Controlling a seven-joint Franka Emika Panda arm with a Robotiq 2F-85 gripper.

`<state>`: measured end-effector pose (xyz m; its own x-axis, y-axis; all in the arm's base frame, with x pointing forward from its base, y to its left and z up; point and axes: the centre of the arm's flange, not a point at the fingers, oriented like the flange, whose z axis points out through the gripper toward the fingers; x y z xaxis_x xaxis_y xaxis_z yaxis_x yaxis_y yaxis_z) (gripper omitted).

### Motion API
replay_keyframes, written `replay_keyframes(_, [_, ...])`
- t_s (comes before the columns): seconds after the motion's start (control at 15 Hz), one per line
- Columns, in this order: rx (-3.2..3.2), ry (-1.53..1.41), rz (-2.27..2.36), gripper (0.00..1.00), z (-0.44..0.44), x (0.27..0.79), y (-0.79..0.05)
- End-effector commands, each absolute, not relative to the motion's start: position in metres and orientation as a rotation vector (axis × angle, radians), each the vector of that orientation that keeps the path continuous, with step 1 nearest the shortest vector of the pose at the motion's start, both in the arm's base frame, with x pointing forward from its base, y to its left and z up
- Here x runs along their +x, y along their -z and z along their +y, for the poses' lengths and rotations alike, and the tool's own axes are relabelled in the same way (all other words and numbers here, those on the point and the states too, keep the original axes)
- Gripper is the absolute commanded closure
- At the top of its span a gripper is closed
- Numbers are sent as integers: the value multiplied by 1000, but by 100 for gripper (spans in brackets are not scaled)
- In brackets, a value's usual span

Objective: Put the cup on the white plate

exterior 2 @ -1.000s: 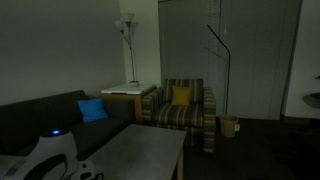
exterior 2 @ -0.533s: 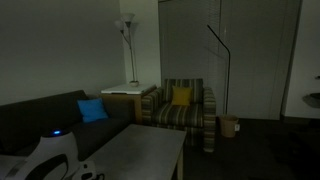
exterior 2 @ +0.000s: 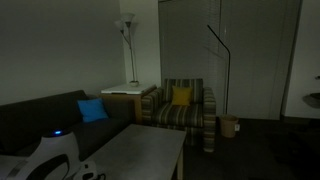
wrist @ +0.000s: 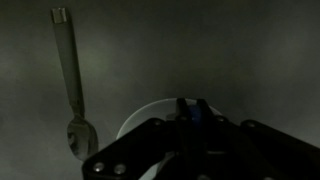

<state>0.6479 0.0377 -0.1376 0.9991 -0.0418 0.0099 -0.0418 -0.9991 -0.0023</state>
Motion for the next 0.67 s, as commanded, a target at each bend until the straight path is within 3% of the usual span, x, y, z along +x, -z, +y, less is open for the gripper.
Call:
replay_keyframes(0.0, [-3132, 10, 47, 97, 37, 670, 175])
replay_keyframes(0.53, [-3123, 17, 39, 97, 40, 670, 173])
replay_keyframes(0.6, [-3122, 18, 40, 93, 40, 670, 173])
